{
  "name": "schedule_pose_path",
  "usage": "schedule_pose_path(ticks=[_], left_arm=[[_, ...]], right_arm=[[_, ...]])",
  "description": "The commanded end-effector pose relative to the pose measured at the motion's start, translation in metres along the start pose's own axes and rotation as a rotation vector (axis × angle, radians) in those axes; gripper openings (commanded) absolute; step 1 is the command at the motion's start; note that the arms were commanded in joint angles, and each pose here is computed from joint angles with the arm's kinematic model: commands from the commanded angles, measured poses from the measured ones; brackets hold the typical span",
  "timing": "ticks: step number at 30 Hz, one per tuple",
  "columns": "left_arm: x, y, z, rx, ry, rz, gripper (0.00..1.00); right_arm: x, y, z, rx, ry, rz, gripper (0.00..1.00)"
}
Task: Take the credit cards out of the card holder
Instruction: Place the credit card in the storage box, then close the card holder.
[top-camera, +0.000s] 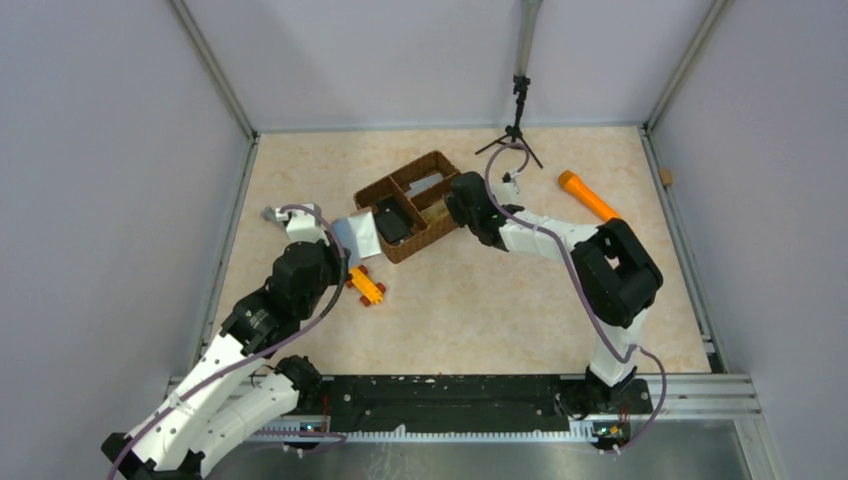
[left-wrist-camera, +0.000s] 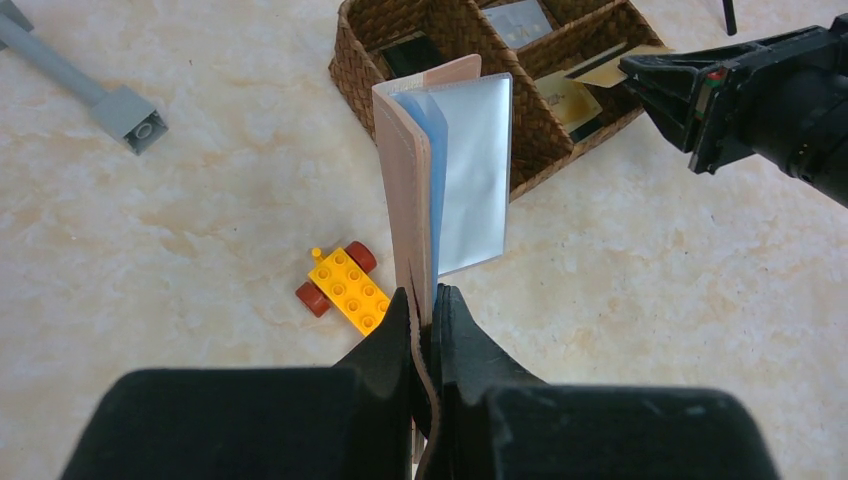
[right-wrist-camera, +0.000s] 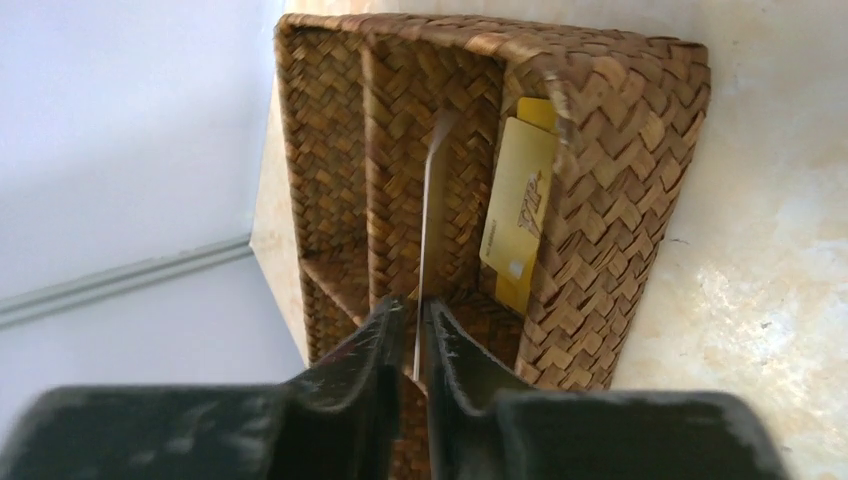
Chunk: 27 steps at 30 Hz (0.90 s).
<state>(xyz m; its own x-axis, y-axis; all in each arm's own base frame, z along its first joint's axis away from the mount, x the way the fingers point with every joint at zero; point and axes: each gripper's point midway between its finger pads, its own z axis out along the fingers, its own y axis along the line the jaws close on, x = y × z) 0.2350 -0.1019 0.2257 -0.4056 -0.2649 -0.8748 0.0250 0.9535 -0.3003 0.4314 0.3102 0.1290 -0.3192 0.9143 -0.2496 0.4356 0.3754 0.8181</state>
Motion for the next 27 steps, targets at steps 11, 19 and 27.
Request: schedule_pose_path(ticks=[11,19,27], left_arm=[[-0.008,-0.023,0.005,0.101,-0.010,-0.024,0.00],[0.011,-0.069,0.008,0.325,0.093,-0.077,0.00],[0.014,-0.128,-0.006,0.630,0.163,-0.213,0.00]], right_arm=[[-0.032,0.038,-0.036,-0.129,-0.071,-0.078,0.52],[-0.058,0.021,-0.089,-0.297,-0.012,-0.464,0.52],[-0.052,-0.042,-0.128,-0.329,0.166,-0.877,0.50]])
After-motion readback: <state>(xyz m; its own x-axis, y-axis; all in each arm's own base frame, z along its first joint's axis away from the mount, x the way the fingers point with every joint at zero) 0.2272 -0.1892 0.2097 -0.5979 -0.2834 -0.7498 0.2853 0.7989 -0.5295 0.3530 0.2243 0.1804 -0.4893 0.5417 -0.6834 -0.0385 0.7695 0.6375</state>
